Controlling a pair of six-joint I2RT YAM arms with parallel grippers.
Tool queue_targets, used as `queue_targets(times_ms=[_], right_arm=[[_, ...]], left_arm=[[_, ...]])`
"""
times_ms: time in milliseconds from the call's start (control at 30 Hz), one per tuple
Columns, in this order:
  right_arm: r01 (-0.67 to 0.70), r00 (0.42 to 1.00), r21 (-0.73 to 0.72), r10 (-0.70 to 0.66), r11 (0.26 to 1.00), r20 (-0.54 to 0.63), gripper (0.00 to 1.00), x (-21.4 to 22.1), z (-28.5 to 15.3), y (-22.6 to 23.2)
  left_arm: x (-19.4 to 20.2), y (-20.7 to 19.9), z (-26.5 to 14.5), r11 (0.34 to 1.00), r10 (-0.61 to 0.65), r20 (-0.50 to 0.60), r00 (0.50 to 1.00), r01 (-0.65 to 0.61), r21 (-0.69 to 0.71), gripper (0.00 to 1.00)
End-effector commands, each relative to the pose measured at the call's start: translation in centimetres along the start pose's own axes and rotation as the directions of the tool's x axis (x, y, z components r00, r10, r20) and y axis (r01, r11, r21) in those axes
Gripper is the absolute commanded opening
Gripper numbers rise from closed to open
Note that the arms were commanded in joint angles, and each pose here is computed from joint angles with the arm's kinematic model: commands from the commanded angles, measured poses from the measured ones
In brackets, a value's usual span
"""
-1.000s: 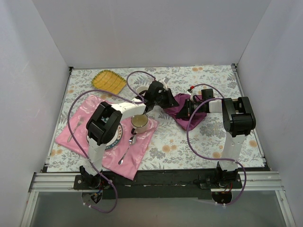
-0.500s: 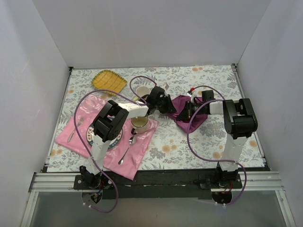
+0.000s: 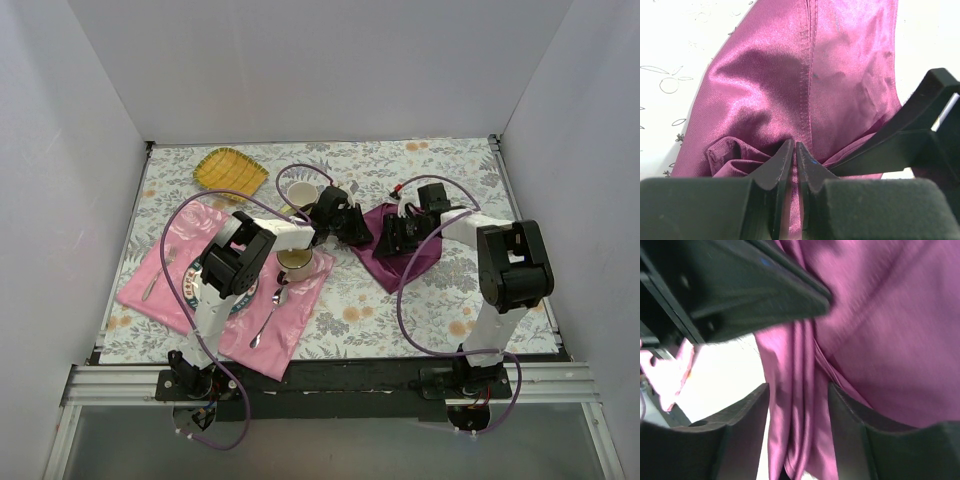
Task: Fold the napkin, place the utensils inside, and roll it up
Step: Roll the napkin with the utensil
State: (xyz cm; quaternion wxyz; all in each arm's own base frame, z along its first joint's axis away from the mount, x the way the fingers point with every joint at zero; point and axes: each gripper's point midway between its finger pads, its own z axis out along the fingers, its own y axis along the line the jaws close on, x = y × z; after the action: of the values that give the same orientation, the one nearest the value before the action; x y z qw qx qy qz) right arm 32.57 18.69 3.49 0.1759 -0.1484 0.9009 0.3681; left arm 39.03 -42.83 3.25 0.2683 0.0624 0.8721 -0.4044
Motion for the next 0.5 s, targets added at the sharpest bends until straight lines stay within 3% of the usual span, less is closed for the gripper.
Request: queue_targets(times_ms=[0, 267, 467], right_arm=[[-0.018, 0.998, 0.179, 0.03, 0.984, -0.064, 0.59, 1.8, -2.6, -1.5], [0.003, 0.995, 0.193, 0.016, 0.981, -0.096, 0.57, 5.9, -3.0, -0.7], [-0.001, 0.993, 0.278, 0.034, 0.96, -0.114, 0.33, 8.5, -3.2, -2.3]], left_arm=[[0.3, -0.3, -0.7, 1.0, 0.029, -0.014, 0.999, -0.029, -0.004, 0.07], [0.8, -0.5, -0.6, 1.0, 0.027, -0.03, 0.999, -0.027, 0.005, 0.06], [0.2, -1.1, -0.7, 0.999, 0.051, -0.03, 0.998, -0.051, 0.0, 0.06]])
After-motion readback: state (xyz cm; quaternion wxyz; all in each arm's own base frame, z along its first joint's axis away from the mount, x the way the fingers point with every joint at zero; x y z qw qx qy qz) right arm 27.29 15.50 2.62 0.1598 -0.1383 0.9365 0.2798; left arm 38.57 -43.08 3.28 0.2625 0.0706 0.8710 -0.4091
